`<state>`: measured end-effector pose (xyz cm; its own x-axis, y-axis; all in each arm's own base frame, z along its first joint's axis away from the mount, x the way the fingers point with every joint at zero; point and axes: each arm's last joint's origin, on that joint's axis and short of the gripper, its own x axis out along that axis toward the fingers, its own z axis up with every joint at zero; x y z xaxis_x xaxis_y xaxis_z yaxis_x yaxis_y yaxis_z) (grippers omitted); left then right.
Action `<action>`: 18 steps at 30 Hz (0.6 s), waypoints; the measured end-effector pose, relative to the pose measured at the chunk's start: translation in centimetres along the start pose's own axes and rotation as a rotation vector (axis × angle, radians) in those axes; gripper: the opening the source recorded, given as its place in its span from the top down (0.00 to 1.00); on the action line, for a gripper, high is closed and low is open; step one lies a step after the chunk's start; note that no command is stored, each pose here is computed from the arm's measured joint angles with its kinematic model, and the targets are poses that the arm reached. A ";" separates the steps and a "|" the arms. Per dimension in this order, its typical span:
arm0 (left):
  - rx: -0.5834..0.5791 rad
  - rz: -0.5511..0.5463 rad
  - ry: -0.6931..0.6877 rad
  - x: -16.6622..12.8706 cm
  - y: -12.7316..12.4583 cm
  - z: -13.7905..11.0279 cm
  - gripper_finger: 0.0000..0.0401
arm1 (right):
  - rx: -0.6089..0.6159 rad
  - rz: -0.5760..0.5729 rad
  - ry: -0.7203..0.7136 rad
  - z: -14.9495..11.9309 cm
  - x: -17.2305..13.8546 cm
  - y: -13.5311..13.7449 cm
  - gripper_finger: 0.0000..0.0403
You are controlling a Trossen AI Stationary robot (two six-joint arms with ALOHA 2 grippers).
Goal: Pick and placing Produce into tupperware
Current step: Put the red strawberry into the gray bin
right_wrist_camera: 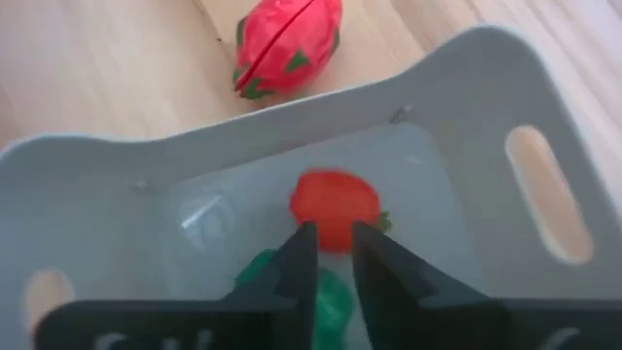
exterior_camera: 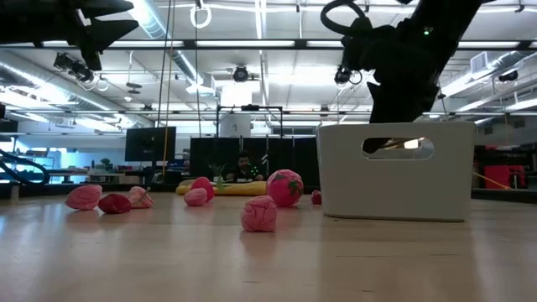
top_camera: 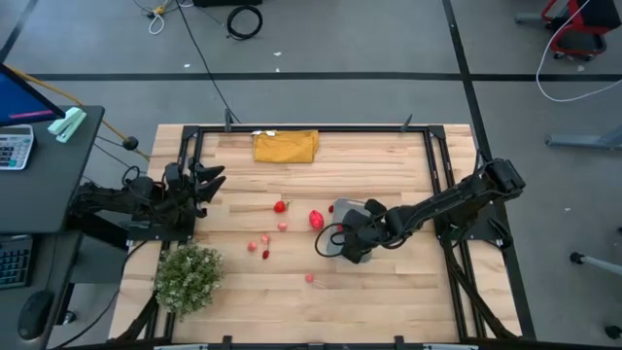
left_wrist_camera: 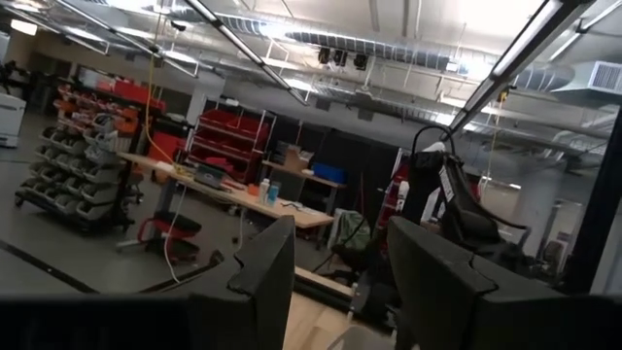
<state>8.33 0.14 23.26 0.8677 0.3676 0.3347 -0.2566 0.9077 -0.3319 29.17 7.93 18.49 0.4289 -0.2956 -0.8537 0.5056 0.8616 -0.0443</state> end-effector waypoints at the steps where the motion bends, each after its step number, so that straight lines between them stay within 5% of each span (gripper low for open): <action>1: 0.000 0.000 0.000 0.0 0.0 0.0 0.57 | -0.018 -0.003 0.001 0.1 0.1 -0.1 0.78; 9: 0.025 -0.014 -0.083 0.0 -0.2 1.1 0.57 | -0.151 -0.017 -0.003 1.0 0.1 -1.3 0.61; 13: 0.048 -0.021 -0.139 0.2 -0.8 4.4 0.57 | -0.218 -0.005 -0.039 1.8 -1.6 -2.3 0.58; 18: 0.095 -0.036 -0.016 1.5 -2.3 8.4 0.57 | -0.227 0.006 -0.158 3.0 -5.0 -4.2 0.58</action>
<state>6.62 0.31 31.97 0.8701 0.3371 0.3594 -0.2654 0.9352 -0.2346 27.15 4.54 24.47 0.5522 -0.3352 -0.7633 0.3297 0.9288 -0.1694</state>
